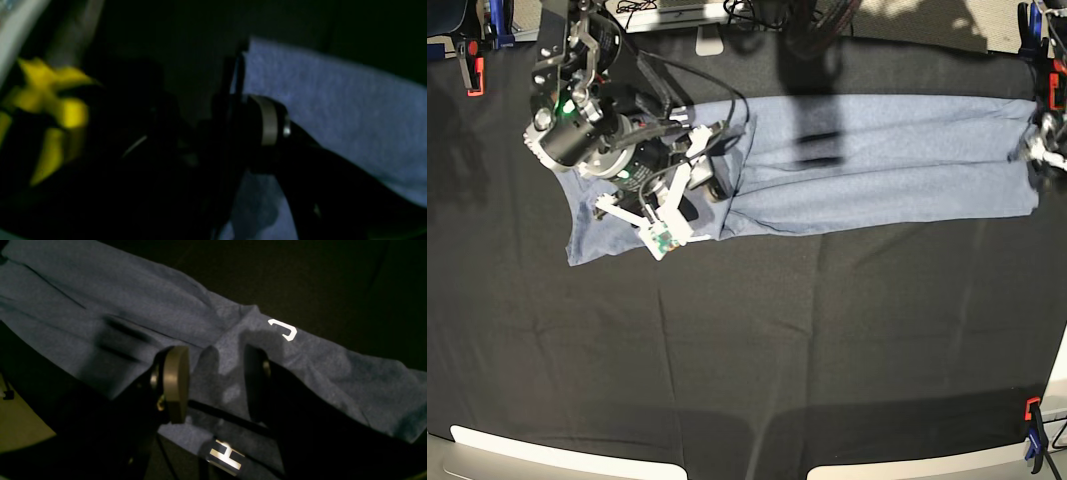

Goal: Layout the t-shirt on the table in an organized manner, then fold the t-shirt properly
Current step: 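Fold the shoulder end inward with the right gripper toward the left gripper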

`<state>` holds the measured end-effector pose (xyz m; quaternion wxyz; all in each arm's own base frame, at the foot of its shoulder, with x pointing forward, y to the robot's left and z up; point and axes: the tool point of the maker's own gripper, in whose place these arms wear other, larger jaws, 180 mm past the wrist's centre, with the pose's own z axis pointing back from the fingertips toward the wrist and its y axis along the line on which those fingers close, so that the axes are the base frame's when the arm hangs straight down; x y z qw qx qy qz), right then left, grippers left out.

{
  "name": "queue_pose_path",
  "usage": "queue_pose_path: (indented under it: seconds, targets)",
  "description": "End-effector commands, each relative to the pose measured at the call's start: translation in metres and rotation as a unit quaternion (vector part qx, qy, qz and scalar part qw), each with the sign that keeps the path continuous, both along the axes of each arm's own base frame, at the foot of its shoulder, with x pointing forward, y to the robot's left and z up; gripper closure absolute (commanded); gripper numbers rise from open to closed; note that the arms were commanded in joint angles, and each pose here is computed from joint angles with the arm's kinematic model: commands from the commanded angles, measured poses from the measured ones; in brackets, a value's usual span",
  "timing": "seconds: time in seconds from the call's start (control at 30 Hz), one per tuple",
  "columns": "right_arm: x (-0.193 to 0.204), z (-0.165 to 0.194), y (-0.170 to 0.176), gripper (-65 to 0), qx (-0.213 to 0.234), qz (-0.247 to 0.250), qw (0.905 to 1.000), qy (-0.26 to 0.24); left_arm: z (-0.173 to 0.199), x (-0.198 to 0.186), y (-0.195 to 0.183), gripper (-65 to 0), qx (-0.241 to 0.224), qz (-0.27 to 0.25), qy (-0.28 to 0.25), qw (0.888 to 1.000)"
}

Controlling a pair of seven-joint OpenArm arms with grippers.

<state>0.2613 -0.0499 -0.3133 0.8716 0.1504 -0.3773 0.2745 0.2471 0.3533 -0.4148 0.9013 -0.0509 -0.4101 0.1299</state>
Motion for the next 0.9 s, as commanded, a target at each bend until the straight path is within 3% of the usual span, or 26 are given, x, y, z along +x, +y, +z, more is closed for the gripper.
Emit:
queue_pose_path:
  seconds: [0.0,0.13,0.3,0.47,0.57,0.73,0.87]
  targets:
    - [0.006,0.013,0.003,-26.1,0.010,0.003,0.9996,-0.025,0.013,0.008,0.001,-29.9,-0.008,-0.013,-0.024,1.000]
    - [0.006,0.014,0.003,-26.1,0.010,0.003,0.9996,-0.026,0.008,0.004,-0.017,-29.9,-0.062,-0.035,-0.016,0.997]
    - [0.006,0.013,0.003,-26.1,0.010,0.003,0.9996,-0.026,0.006,0.001,-0.023,-27.1,-0.069,-0.049,-0.006,0.996]
    - [0.006,0.014,0.003,-26.1,0.010,0.003,0.9996,-0.026,-0.004,-0.010,-0.027,-12.1,-0.076,-0.060,0.034,0.995]
    - [0.006,0.013,0.003,-26.1,0.010,0.003,0.9996,-0.026,-0.003,-0.010,-0.033,-0.3,-0.081,-0.076,0.032,0.993]
    - [0.007,0.015,0.004,-26.1,0.013,0.003,0.9994,-0.031,0.000,-0.011,-0.041,0.0,-0.092,-0.101,0.030,0.990]
    - [0.011,0.021,0.006,-26.1,0.025,0.002,0.9986,-0.047,0.010,-0.002,-0.028,0.0,-0.081,-0.080,0.002,0.993]
